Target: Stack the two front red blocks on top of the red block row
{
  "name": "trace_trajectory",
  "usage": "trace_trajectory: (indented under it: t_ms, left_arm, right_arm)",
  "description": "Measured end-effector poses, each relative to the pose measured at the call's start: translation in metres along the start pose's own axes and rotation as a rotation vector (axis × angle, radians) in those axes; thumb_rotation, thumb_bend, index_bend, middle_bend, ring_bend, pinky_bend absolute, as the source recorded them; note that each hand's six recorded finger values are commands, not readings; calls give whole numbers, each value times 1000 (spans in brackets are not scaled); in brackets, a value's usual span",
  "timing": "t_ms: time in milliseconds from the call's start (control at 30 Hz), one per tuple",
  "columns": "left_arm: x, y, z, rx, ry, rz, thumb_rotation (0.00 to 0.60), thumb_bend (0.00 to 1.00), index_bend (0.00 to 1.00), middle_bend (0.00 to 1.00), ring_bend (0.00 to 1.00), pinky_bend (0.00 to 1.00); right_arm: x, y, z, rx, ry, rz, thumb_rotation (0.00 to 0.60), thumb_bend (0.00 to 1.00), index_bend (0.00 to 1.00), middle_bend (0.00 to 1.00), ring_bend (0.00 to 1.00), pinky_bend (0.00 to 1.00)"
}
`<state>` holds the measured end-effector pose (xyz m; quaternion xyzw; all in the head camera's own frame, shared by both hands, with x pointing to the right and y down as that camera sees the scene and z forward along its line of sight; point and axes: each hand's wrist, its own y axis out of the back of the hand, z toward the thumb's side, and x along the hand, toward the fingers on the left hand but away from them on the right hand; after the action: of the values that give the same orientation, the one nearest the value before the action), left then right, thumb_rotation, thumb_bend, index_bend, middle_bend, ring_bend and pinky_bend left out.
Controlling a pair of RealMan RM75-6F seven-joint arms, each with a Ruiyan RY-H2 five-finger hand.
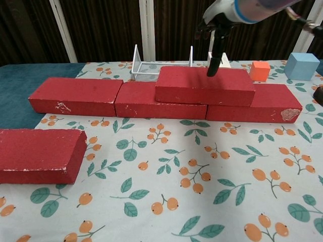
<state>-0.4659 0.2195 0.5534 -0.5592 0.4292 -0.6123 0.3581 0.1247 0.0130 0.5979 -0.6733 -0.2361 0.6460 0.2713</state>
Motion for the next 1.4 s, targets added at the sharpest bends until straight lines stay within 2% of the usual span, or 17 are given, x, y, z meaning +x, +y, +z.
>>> trace_trajectory:
  t_ms: [100,233,400,600,833,933,1100,1233,1400]
  left_arm:
    - [-1,1,3,-9,-13,3,600,0,111,0,0,79]
    - [-2,5,6,-30,-27,29,600,0,111,0,0,86]
    - [-5,6,8,-49,-45,45,600,0,111,0,0,86]
    - [-10,4,18,-76,-95,28,600,0,99,0,0,86]
    - [-12,2,24,-94,-101,-26,600,0,20,0,0,88]
    - [-10,1,24,-105,-78,-69,600,0,0,0,0,79]
    - [-6,7,30,-110,-52,-142,600,0,0,0,0,23]
    - [3,15,40,-69,-53,-199,600,0,0,0,0,1]
    - [17,14,51,15,-65,-280,600,0,0,0,0,0]
  right_arm:
    - [24,2,-31,-42,10,-41,600,47,0,5,0,0]
    - [50,-3,-84,-122,-15,-106,600,47,0,5,0,0]
    - [74,-11,-125,-178,-7,-188,600,47,0,5,0,0]
    - [105,-43,-165,-232,20,-257,600,46,0,5,0,0]
    - [156,-107,-215,-250,-8,-329,600,47,0,5,0,0]
    - [176,-130,-232,-273,-37,-375,600,46,0,5,0,0]
    - [194,-154,-245,-304,-66,-421,600,47,0,5,0,0]
    - [204,-157,-251,-339,-77,-451,600,47,0,5,0,0]
    - [209,-158,-254,-361,-75,-459,600,47,0,5,0,0]
